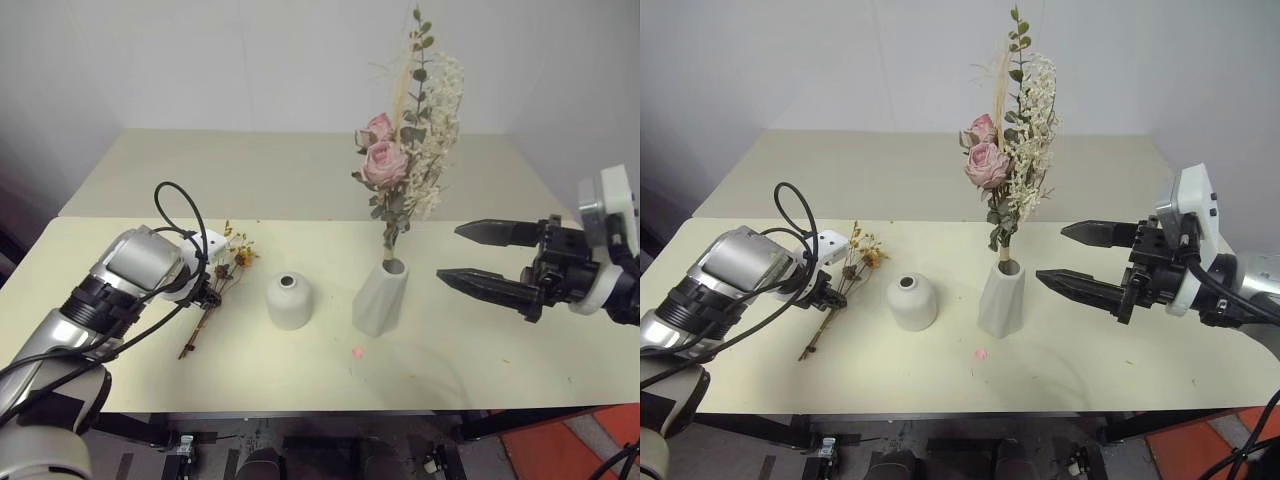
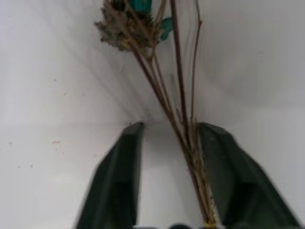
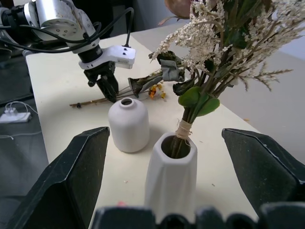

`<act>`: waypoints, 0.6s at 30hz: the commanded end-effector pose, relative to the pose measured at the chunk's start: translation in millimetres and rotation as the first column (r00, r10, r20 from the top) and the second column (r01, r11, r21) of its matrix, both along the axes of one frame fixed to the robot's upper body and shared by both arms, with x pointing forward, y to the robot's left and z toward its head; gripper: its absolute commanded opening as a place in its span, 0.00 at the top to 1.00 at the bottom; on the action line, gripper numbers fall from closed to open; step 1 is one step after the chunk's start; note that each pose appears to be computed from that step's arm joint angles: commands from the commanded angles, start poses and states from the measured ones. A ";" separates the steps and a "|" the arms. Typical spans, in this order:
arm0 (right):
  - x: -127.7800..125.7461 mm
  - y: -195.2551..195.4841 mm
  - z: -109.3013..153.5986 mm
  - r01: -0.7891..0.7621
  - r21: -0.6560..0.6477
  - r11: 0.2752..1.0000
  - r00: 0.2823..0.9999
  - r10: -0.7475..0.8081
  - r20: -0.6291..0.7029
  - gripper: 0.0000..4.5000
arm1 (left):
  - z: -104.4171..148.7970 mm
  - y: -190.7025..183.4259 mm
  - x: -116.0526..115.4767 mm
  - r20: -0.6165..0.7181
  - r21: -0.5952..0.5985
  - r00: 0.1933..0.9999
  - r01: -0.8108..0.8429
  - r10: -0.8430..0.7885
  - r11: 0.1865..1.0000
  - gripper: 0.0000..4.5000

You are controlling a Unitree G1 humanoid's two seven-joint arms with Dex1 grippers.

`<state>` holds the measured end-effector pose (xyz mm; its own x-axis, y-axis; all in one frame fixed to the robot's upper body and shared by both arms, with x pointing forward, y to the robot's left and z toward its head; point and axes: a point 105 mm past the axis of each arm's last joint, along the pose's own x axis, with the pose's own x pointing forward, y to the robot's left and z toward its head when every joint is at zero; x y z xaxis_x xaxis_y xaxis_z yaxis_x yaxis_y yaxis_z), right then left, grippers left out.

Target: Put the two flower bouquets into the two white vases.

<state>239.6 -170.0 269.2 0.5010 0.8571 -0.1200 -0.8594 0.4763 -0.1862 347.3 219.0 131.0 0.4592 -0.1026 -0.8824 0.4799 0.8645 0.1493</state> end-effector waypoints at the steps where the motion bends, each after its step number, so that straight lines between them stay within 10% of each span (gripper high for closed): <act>1: -4.4 -3.7 11.1 0.003 -0.010 1.000 0.999 -0.003 0.043 0.00 | 1.7 5.3 2.1 0.023 0.007 0.999 -0.039 0.039 0.999 0.84; 3: -3.9 -4.3 10.1 0.002 -0.012 1.000 0.999 -0.002 0.037 0.00 | 3.5 6.8 4.3 0.047 -0.008 0.997 -0.054 0.054 0.999 0.99; 13: -1.7 -1.5 -3.7 -0.003 0.008 1.000 1.000 0.003 -0.010 0.00 | 83.3 5.4 34.8 0.611 -0.336 0.777 0.079 0.153 0.939 1.00; 18: -6.4 4.5 -14.3 -0.025 0.042 0.999 0.998 0.027 -0.049 0.00 | 148.0 -15.2 13.0 0.805 -0.511 0.557 0.477 0.204 0.715 1.00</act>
<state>238.1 -169.0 251.6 0.4819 0.8682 -0.1184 -0.8755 0.4715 -0.1063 375.7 207.3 240.9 0.8730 -0.4873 -0.0176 0.4867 0.8730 -0.0296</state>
